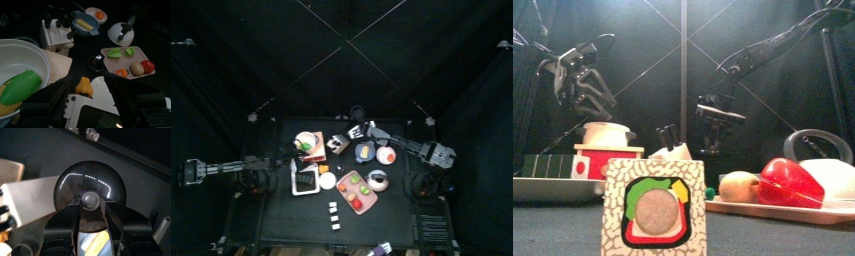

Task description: Put pot lid on pan

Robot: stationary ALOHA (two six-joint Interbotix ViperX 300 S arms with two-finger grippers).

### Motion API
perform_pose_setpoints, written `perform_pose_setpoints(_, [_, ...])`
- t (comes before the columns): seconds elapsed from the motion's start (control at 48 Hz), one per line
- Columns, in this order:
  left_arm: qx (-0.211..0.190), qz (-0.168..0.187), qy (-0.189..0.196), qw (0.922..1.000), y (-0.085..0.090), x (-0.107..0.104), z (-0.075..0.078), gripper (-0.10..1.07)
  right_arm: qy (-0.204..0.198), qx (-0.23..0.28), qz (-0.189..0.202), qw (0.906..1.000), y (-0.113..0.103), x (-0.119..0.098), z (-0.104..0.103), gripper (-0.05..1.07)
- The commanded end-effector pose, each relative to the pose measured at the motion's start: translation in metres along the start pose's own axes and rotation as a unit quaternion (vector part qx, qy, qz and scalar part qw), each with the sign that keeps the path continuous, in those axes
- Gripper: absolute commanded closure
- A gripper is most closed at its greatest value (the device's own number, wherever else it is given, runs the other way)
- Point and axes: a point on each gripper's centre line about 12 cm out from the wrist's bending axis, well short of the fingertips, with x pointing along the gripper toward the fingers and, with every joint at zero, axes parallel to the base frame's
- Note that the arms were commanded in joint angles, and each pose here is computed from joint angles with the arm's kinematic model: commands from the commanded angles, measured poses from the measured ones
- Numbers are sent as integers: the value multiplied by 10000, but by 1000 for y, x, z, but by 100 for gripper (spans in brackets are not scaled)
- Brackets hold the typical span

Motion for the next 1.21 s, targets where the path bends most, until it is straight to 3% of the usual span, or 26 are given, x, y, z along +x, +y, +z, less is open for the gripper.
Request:
perform_pose_setpoints(0.0, [3,-53,-117,9999,-3,0,8,7,-206,128,248,9994,-7,-31,-7,43])
perform_pose_setpoints(0.354, [-20,-56,-125,9999,-3,0,8,7,-332,749,837,9931,-47,-70,-82,43])
perform_pose_setpoints(0.604, [-60,-32,-115,9999,-1,0,7,7,-102,1151,619,9914,-80,-72,-130,43])
perform_pose_setpoints(0.833, [-63,-23,-109,9999,-1,0,7,7,56,1078,124,9941,-95,-61,-147,43])
perform_pose_setpoints(1.188, [-66,-14,-104,9999,0,0,6,7,229,1156,-173,9929,-106,-45,-162,43])
